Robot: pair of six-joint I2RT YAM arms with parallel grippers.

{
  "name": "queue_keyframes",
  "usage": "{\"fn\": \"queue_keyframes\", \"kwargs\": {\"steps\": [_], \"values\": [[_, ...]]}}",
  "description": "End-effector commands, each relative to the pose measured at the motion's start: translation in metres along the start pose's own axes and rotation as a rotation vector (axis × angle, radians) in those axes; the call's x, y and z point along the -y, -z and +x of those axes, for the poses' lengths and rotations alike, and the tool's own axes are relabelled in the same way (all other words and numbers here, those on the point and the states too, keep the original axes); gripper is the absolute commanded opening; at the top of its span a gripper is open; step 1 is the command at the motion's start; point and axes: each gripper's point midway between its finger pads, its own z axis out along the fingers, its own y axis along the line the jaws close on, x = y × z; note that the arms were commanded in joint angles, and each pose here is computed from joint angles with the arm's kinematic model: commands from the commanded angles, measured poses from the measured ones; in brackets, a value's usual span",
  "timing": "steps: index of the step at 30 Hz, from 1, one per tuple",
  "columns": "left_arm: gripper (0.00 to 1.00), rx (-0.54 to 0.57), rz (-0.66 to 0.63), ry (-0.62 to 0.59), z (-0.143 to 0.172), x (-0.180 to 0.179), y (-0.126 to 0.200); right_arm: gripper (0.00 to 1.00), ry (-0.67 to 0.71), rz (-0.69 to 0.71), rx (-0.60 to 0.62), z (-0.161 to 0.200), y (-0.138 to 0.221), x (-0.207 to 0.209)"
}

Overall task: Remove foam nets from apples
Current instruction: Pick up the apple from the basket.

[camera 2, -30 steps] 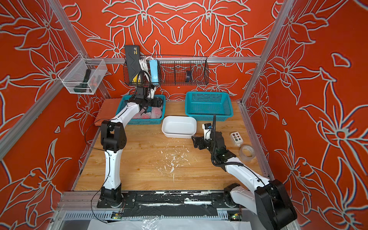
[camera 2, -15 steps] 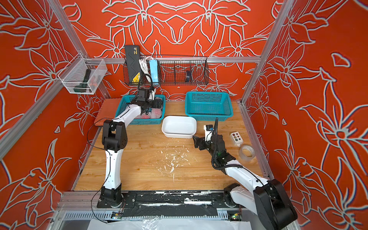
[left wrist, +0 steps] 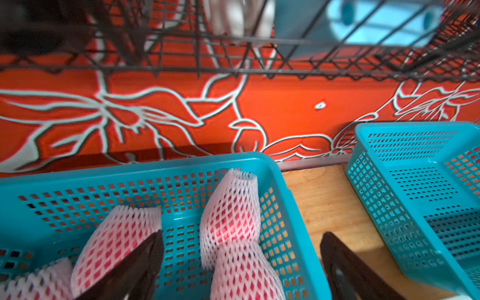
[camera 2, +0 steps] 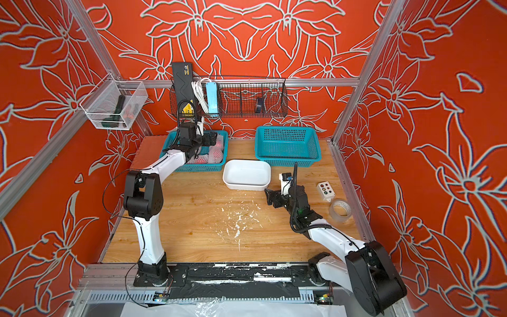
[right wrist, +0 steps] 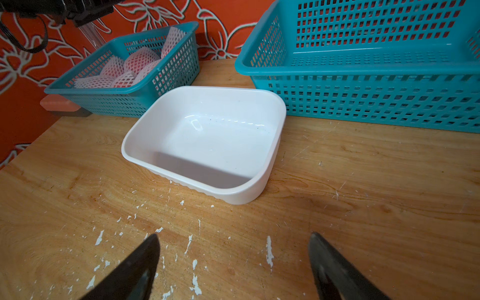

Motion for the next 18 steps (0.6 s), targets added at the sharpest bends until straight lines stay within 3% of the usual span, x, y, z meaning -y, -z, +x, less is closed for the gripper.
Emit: {"fn": "queue_keyframes", "kwargs": {"steps": [1, 18], "values": [[0.93, -0.018, 0.025, 0.022, 0.012, -0.004, -0.018, 0.89, -0.007, 0.000, 0.029, -0.010, -0.001, -0.002], [0.99, -0.112, 0.077, 0.061, 0.043, -0.009, -0.070, 0.89, -0.012, 0.003, 0.027, -0.009, -0.003, -0.002]]}}
